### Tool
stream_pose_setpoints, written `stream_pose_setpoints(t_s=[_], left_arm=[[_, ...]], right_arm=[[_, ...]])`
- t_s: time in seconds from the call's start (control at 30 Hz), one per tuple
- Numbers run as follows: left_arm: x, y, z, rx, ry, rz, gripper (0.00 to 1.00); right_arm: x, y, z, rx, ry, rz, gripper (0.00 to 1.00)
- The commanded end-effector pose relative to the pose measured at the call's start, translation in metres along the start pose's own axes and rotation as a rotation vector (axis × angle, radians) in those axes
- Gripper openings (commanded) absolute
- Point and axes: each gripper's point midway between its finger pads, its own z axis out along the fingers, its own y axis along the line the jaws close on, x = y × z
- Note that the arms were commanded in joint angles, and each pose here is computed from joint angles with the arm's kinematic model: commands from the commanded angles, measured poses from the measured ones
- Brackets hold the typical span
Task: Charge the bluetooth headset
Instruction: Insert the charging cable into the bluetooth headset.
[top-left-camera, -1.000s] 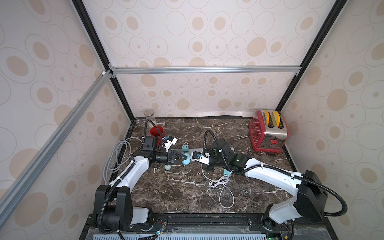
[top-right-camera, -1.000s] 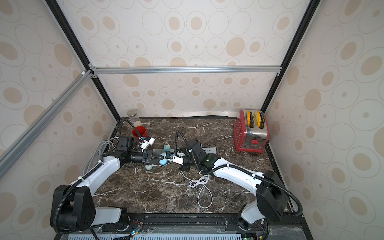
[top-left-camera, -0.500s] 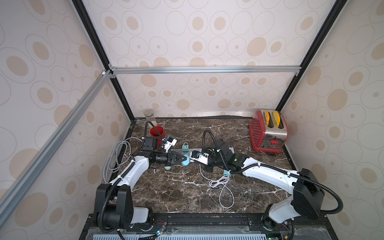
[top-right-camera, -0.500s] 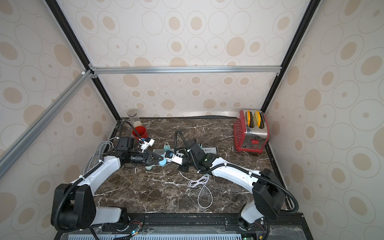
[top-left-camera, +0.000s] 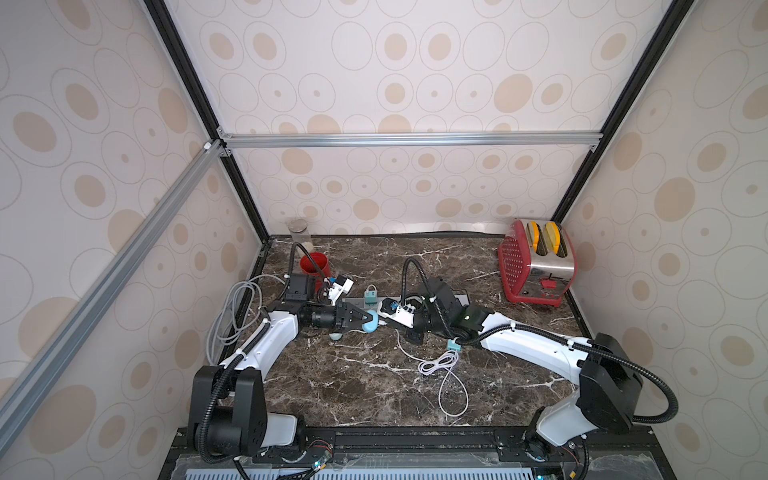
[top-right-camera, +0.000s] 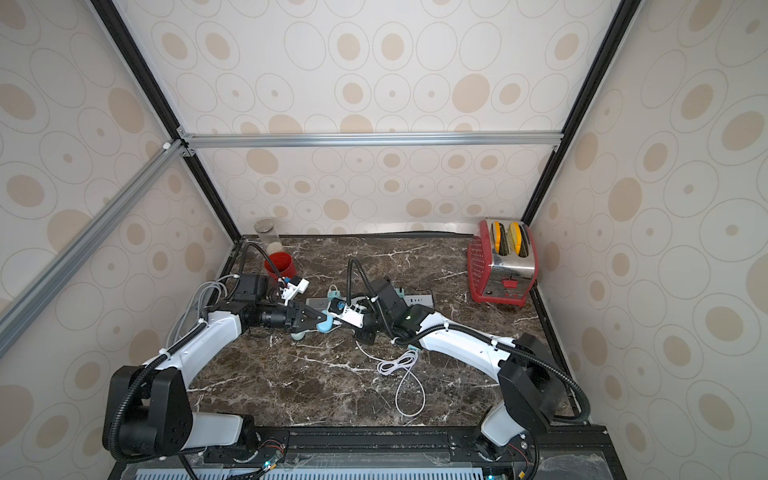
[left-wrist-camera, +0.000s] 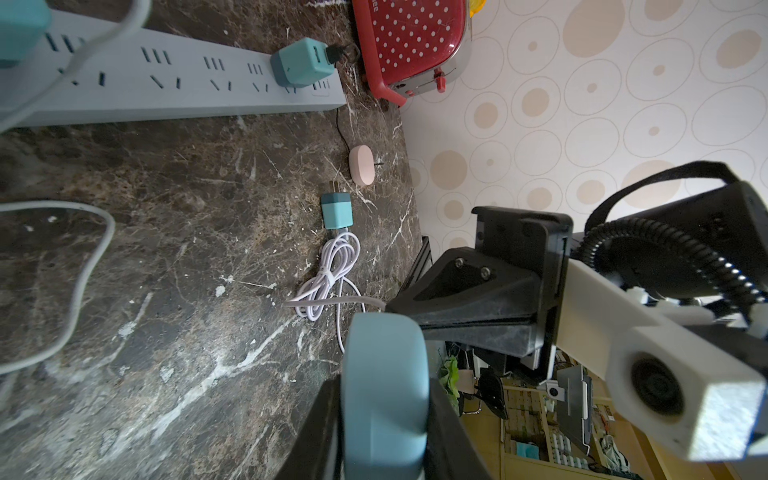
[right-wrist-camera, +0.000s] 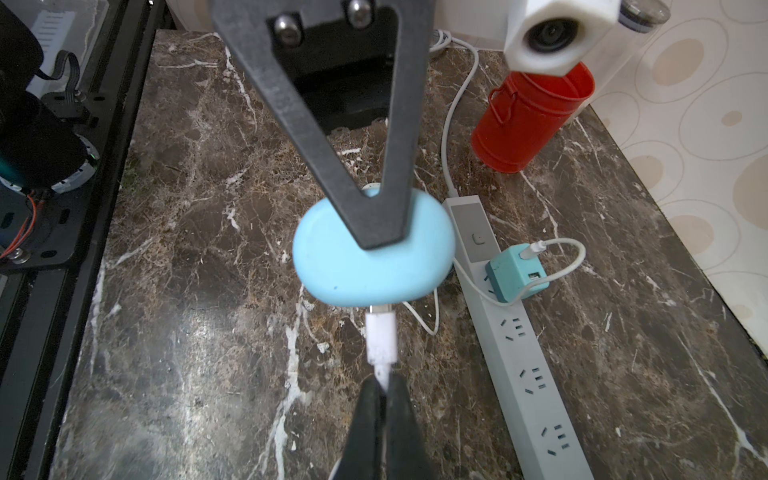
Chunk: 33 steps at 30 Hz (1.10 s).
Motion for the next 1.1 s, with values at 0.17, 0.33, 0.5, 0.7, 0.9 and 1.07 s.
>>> stream_pose_setpoints(t_s=[0.17,0.33,0.5,0.7,0.9,1.07], left_arm=[[0.012,-0.005,0.015,0.007,0.067,0.013,0.03],[0.017,0.003,0.017,-0.049,0.085,0.014,0.03],[0.017,0.0,0.017,-0.033,0.086,0.012,0.03],[0.022,0.002,0.024,-0.037,0.108,0.009,0.02],[0.028,0.011,0.028,-0.084,0.142,-0.007,0.01],[0.03,0.018,0.028,-0.121,0.153,-0.017,0.01]], right_arm=[[-0.116,-0.002,-0.017,-0.01,-0.357,-0.118,0.0],[-0.129,-0.008,-0.023,0.013,-0.391,-0.119,0.0],[-0.138,-0.007,-0.02,-0.006,-0.427,-0.104,0.0],[-0.143,-0.012,-0.017,0.014,-0.443,-0.1,0.0],[-0.154,-0.016,-0.021,0.026,-0.472,-0.117,0.0],[-0.162,-0.015,-0.03,0.026,-0.506,-0.121,0.0]])
